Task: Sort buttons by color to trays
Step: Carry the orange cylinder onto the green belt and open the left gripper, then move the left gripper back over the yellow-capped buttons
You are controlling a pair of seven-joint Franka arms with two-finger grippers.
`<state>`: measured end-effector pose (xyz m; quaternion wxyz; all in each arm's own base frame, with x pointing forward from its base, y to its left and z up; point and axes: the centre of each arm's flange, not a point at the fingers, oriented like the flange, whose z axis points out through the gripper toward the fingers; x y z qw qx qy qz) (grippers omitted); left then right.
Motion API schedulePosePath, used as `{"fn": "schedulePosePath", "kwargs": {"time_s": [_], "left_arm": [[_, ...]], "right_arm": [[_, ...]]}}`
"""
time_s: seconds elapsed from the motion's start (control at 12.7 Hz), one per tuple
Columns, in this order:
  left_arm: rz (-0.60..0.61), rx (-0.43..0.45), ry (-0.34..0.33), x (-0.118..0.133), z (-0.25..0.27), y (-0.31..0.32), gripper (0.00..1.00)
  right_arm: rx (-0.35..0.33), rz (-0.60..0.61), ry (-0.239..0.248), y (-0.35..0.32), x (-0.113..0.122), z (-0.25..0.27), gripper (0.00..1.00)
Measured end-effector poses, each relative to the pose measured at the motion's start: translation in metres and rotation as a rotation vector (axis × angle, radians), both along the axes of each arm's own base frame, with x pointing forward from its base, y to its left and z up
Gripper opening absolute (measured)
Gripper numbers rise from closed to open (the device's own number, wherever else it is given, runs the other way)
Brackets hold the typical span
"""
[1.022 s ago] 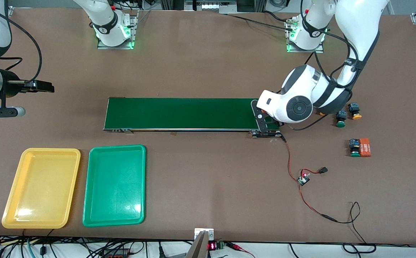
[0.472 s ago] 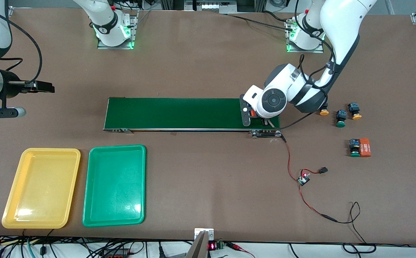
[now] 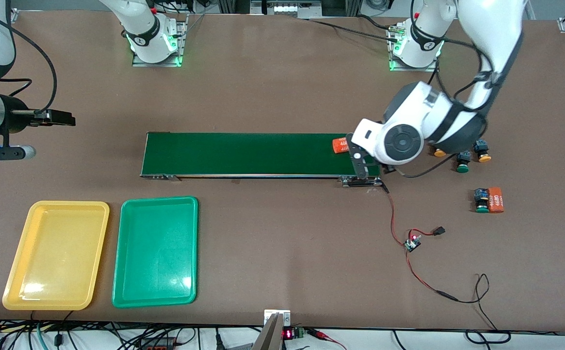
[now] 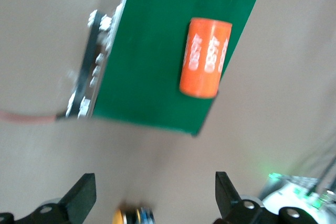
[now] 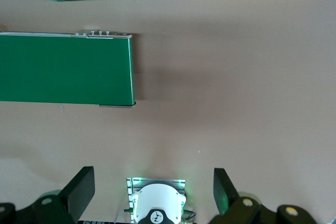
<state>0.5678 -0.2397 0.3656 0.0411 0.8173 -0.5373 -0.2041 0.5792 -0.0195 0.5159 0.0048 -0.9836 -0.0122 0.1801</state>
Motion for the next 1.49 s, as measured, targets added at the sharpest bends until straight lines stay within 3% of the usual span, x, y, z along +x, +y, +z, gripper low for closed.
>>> {"fn": "schedulePosePath", "kwargs": {"time_s": [0.16,0.47,0.79,0.94,1.1,1.26,1.49], "left_arm": [[0.161,0.056,-0.036,0.017,0.044,0.026,1.0],[0.497,0.144,-0.065,0.047,0.077,0.12,1.0],[0.608,0.239,-0.129,0.056,0.087,0.152,1.0],[0.74,0.277,-0.17,0.058,0.081,0.18,1.0],[0.88,0.278,-0.252,0.047,0.062,0.211,1.0],[0.92,0.263,-0.309,0.012,0.035,0.226,1.0],[0.945,0.274,-0.266,-0.048,-0.009,0.225,1.0]], "right_arm": [[0.002,0.001,-0.035,0.0,-0.003,-0.009,1.0],[0.026,-0.006,-0.104,0.002,-0.03,-0.018,1.0],[0.038,-0.006,-0.16,0.005,-0.067,-0.04,1.0],[0.039,0.002,-0.179,0.011,-0.085,-0.05,1.0],[0.04,0.004,-0.187,0.015,-0.095,-0.053,1.0],[0.035,-0.012,-0.191,0.026,-0.098,-0.051,1.0],[0.011,-0.05,-0.188,0.065,-0.1,-0.051,1.0]]}}
